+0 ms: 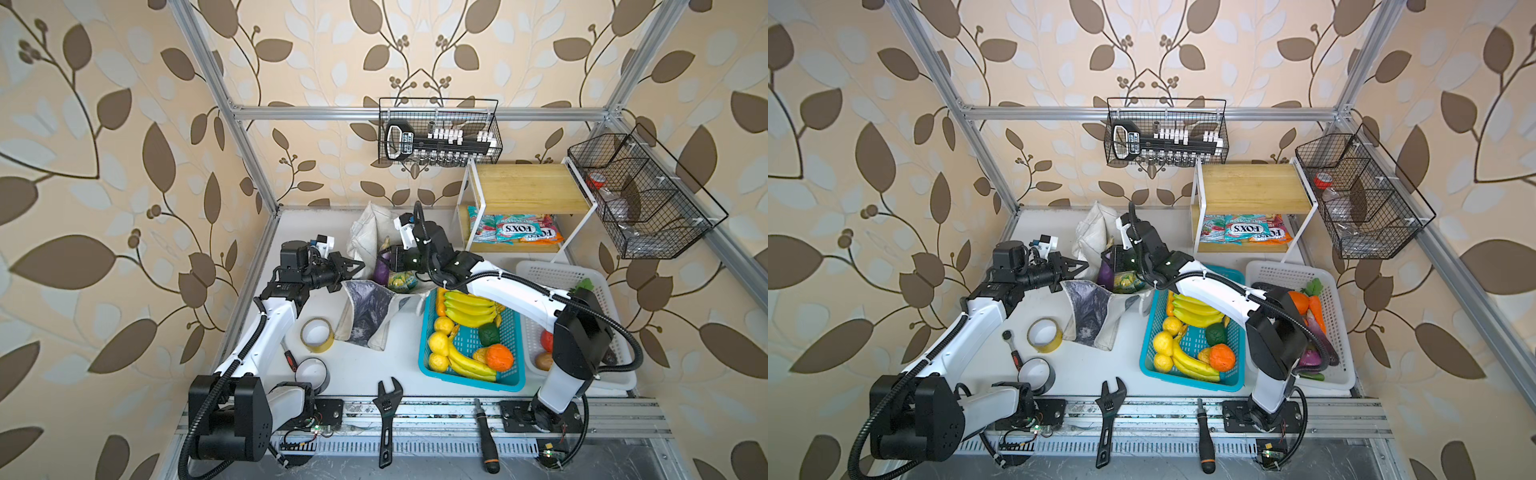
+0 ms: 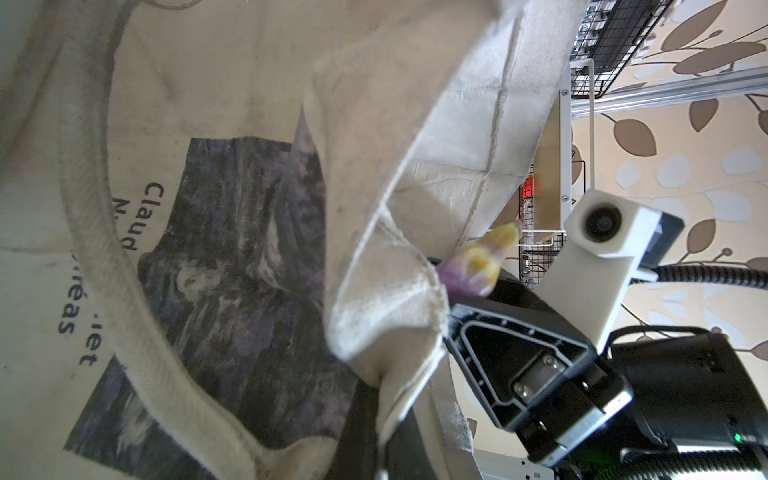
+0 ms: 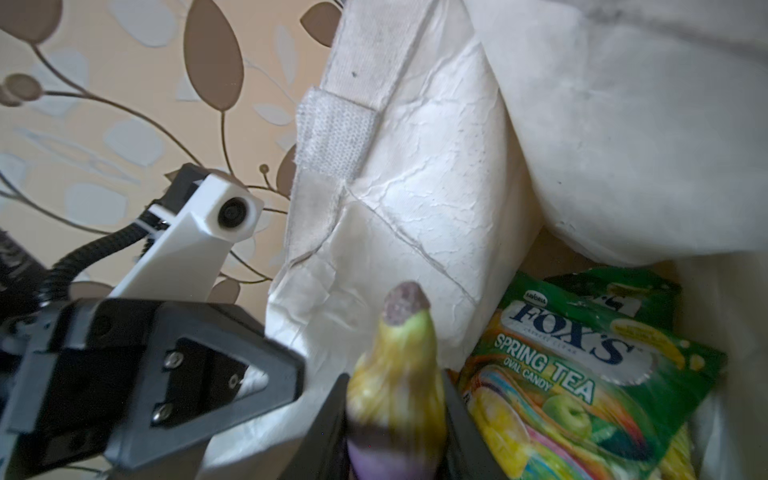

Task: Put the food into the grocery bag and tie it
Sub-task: 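Lift the eggplant with the right gripper and carry it into the tote, then open the right gripper to release the eggplant inside the tote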

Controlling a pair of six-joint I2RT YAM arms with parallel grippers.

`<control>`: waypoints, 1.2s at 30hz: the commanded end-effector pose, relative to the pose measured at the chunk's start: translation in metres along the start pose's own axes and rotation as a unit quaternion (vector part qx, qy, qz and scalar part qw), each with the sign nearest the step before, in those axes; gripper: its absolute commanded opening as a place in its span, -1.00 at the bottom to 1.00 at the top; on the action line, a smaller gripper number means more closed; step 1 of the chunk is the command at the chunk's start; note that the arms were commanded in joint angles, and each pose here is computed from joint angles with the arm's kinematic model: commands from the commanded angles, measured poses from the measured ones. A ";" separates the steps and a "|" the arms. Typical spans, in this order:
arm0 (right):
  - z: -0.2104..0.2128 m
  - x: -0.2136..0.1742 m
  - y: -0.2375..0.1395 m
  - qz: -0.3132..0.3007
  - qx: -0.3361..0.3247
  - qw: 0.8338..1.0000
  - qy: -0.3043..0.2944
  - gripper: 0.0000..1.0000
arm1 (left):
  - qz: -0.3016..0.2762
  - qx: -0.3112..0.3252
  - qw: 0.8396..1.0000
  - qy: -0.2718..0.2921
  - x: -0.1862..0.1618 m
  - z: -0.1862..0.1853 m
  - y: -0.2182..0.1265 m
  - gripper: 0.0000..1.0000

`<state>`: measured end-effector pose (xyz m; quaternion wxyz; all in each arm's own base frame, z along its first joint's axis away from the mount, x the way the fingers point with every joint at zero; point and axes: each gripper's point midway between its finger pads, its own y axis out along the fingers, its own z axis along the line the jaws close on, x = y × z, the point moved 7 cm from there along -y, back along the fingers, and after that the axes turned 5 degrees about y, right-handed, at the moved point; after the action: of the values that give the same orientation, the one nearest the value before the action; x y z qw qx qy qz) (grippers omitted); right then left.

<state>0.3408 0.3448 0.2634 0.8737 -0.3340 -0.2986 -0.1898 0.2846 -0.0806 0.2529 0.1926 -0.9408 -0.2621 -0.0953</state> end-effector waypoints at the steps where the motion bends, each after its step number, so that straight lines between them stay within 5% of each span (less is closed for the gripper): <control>1: -0.006 0.002 0.008 0.010 -0.048 0.998 -0.027 -0.34 | -0.003 -0.028 0.999 0.041 0.005 -0.022 -0.003 -1.00; 10: -0.016 -0.011 0.043 0.044 -0.067 0.996 -0.028 -0.16 | -0.004 -0.024 0.999 0.040 0.005 -0.021 -0.004 -1.00; 20: -0.026 -0.002 0.048 0.009 -0.125 0.991 -0.043 0.02 | -0.005 -0.013 0.999 0.035 0.004 -0.017 -0.003 -1.00; 30: -0.006 0.012 0.025 -0.034 -0.148 0.984 -0.088 0.68 | -0.013 -0.014 0.999 0.035 0.008 -0.020 -0.006 -1.00; 32: 0.004 0.020 0.014 -0.048 -0.137 0.985 -0.094 0.95 | -0.015 -0.014 0.999 0.037 0.009 -0.021 -0.007 -1.00; 36: 0.024 0.037 -0.016 -0.076 -0.121 0.984 -0.103 1.00 | -0.018 -0.012 0.999 0.037 0.009 -0.020 -0.007 -1.00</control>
<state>0.3583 0.3544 0.2509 0.7835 -0.4649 -0.3508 -0.2166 0.2850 -0.0798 0.2535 0.1968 -0.9394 -0.2646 -0.0933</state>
